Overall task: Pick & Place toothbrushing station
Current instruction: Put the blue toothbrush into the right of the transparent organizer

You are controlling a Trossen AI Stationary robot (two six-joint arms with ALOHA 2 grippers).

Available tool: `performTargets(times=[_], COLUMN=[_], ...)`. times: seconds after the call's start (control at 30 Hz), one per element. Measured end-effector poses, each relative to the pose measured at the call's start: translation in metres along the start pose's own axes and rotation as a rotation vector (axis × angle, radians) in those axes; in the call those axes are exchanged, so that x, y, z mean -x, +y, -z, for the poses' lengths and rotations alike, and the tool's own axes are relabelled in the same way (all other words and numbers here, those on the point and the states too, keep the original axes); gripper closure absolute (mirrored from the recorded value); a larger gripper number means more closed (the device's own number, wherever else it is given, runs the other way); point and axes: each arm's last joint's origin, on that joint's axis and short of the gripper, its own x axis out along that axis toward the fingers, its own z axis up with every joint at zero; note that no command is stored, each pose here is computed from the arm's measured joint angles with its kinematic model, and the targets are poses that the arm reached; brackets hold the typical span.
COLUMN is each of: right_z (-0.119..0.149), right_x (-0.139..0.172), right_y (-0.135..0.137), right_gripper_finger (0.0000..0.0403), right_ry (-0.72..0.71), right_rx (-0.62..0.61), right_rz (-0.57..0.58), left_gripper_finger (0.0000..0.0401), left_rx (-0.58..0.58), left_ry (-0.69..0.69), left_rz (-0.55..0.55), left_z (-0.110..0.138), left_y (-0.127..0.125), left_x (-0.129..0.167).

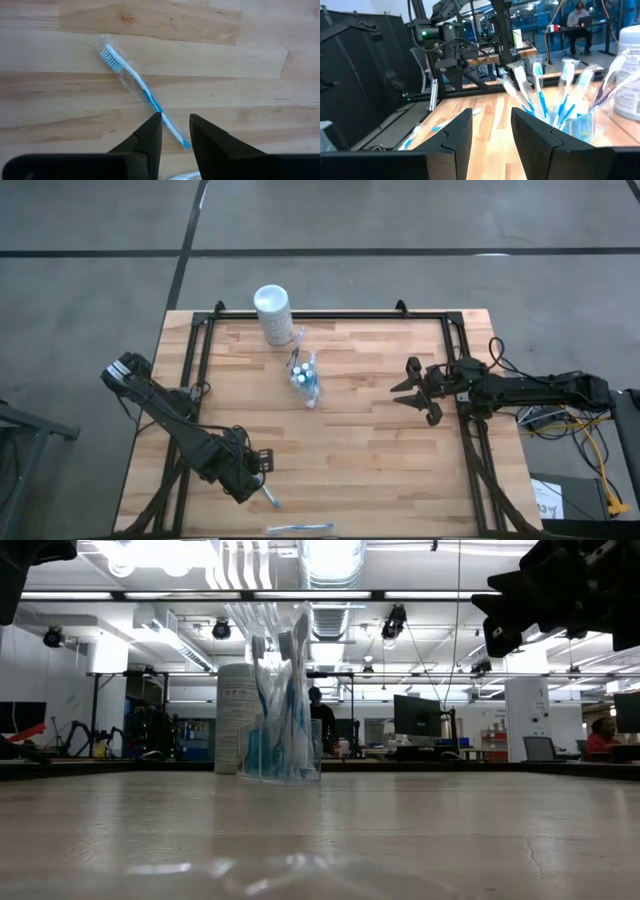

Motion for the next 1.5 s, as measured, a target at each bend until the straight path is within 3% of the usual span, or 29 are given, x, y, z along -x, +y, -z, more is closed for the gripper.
performTargets(times=[0.67, 1.27, 1.5], right_z=[-0.003, -0.003, -0.003], right_x=[0.0, 0.0, 0.0], right_y=[0.001, 0.001, 0.001], right_gripper_finger=[0.0271, 0.0271, 0.0271], right_ry=[-0.012, -0.011, -0.011], right_rx=[0.018, 0.018, 0.018], right_rz=[-0.004, -0.003, -0.003], left_gripper_finger=[0.0299, 0.03, 0.03], left_rx=[0.04, -0.065, -0.088], left_ry=[0.024, -0.016, -0.1], left_rz=[0.033, 0.01, 0.084], left_z=[0.001, 0.014, 0.015], left_y=[-0.005, 0.017, 0.015], left_x=[0.0, 0.004, -0.001])
